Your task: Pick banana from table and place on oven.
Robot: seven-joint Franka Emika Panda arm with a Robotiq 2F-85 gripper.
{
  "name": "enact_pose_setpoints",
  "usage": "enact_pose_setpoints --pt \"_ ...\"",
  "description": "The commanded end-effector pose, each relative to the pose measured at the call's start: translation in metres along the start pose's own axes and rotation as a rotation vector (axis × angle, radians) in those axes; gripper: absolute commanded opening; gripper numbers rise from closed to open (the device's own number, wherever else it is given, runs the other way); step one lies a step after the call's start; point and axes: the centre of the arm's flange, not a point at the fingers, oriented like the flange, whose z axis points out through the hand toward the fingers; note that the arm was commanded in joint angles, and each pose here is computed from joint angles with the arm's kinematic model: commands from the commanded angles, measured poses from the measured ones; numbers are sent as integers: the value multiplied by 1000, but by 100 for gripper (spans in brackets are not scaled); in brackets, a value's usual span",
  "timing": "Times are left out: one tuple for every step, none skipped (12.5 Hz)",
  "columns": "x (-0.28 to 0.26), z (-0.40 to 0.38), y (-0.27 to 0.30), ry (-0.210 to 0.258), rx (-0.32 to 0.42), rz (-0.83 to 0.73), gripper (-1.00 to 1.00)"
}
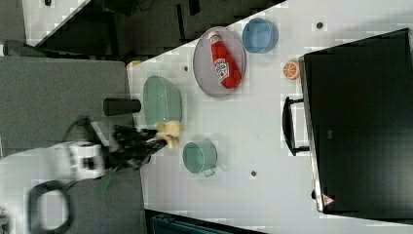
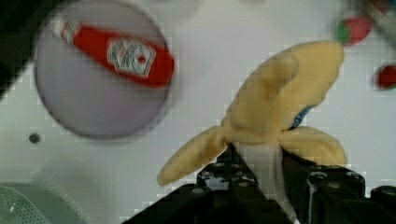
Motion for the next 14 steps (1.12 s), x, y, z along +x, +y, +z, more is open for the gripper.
enact_pose_setpoints --pt "39 -24 23 -79 -50 104 -51" --pt "55 -38 33 -73 -34 118 -51" --pt "71 -46 45 -67 -21 105 -51" --pt "88 -47 60 -67 -15 72 -51" --pt "104 -43 76 -72 -13 35 -51" --pt "119 -37 93 -82 -15 10 -51" --pt "134 -27 112 -98 -20 -2 -51" --pt "149 -15 131 -115 -29 -14 -51" --pt "165 -3 151 -121 -32 -35 -51" --pt "182 9 170 -109 -30 -75 -51" --pt "199 21 188 -85 -29 -116 -51" --pt "215 33 204 -56 -35 -161 -51" --pt "229 47 219 -25 -49 -201 -51" --pt "241 60 231 -2 -69 -244 -51"
